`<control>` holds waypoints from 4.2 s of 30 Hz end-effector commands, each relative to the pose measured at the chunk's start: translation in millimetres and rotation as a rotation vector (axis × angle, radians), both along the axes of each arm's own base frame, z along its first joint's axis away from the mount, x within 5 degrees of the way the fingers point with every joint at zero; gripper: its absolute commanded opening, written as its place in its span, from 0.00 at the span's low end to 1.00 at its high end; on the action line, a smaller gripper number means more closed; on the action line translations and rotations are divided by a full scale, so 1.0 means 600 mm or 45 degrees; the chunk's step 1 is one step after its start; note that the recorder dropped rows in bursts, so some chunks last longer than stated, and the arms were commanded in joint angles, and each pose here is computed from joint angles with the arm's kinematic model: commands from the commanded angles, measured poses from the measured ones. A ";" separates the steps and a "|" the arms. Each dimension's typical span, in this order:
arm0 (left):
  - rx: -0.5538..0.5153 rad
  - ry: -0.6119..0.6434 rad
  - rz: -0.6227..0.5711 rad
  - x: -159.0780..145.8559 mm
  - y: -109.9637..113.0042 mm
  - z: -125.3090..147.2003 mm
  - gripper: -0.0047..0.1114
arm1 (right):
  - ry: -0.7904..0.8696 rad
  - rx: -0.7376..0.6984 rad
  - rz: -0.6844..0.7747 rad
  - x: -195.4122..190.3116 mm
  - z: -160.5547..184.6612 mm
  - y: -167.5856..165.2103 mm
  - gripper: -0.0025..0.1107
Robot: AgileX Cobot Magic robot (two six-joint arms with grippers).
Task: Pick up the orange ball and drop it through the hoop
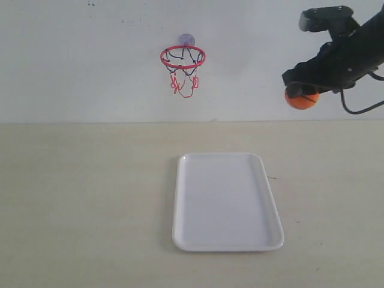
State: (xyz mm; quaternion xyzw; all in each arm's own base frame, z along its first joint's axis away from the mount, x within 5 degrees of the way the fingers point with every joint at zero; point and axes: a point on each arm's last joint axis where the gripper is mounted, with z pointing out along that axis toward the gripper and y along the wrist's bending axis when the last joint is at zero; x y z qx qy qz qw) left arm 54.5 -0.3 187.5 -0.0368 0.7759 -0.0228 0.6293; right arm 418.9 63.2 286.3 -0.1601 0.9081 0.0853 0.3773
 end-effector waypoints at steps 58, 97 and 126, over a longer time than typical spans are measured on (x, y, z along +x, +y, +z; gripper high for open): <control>-0.013 -0.008 0.006 0.000 0.000 -0.001 0.08 | -0.614 0.694 0.400 0.192 0.012 0.214 0.02; -0.013 -0.008 0.006 0.000 0.000 -0.001 0.08 | -0.703 0.626 0.350 0.205 -0.017 0.262 0.07; -0.013 -0.008 0.006 0.000 0.000 -0.001 0.08 | -0.367 0.708 0.235 0.194 0.072 0.070 0.02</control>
